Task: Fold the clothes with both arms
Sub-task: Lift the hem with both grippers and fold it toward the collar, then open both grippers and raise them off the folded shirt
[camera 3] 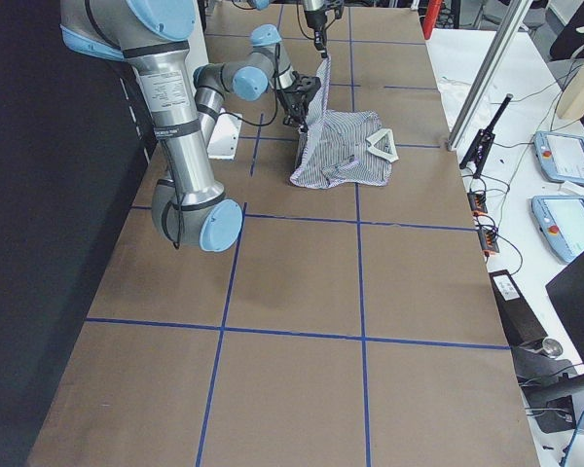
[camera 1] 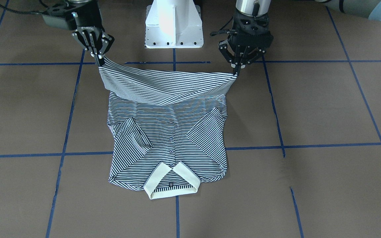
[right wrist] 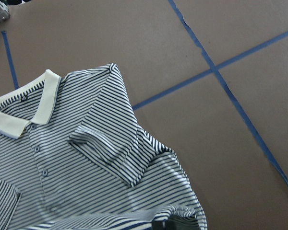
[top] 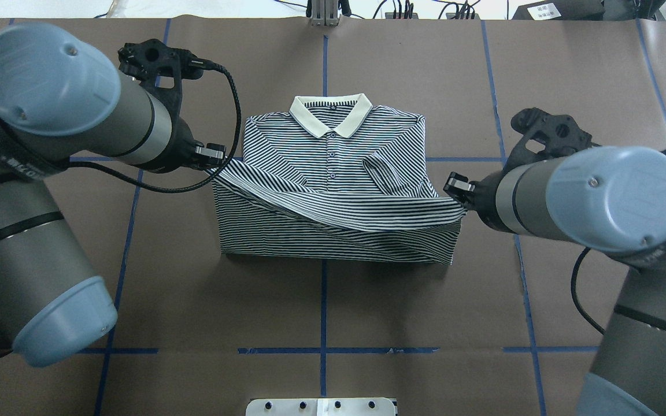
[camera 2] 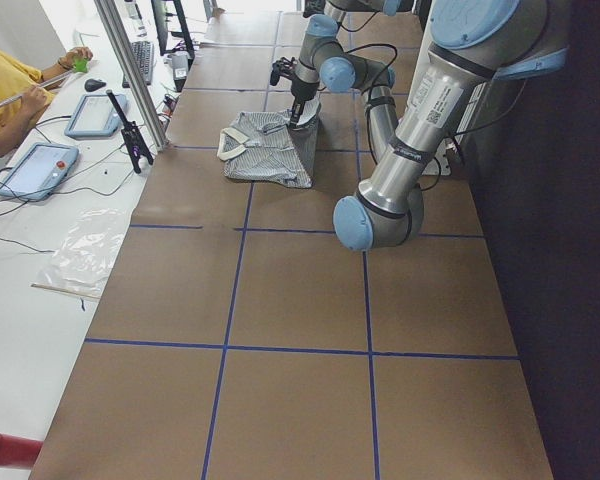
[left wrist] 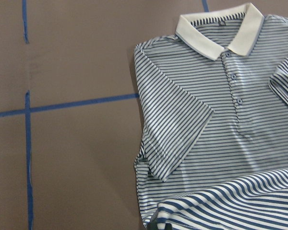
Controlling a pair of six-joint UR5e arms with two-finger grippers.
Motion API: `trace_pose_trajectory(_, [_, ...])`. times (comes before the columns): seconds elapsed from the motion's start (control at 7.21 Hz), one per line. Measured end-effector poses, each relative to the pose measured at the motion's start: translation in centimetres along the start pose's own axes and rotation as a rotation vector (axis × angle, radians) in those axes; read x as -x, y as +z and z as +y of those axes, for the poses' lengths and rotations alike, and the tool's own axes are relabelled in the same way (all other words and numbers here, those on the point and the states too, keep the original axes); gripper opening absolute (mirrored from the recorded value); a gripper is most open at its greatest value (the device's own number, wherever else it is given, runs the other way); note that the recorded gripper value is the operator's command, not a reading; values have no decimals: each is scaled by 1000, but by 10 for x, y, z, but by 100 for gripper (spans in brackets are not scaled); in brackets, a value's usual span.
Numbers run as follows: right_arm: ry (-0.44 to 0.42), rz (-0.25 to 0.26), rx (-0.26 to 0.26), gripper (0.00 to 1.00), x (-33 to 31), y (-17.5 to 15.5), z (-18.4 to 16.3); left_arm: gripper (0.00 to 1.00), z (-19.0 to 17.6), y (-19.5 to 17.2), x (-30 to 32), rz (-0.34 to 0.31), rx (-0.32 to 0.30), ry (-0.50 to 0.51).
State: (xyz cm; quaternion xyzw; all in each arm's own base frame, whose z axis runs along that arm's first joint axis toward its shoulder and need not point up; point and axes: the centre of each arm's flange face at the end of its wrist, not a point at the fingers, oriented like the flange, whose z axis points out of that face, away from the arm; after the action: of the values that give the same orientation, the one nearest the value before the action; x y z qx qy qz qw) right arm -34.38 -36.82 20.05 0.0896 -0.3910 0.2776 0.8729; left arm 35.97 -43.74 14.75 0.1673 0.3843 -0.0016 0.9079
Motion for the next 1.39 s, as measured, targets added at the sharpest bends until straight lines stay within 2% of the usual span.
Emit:
trace_pose_trajectory(0.28, [-3,37,-51,0,35,43,-52,0,-36,48,6,-1,-38,-2])
trace_pose_trajectory(0.69, [-6,25,-90,0,60,136,-97,0,-74,132,11,8,-64,-6])
trace_pose_trajectory(1.11, [-14,18,-100,0,80,230,-118,0,-90,204,28,-13,-79,-12])
trace_pose_trajectory(1.39, [-22,34,-100,0,68,256,-122,0,-94,244,40,-23,-81,-12])
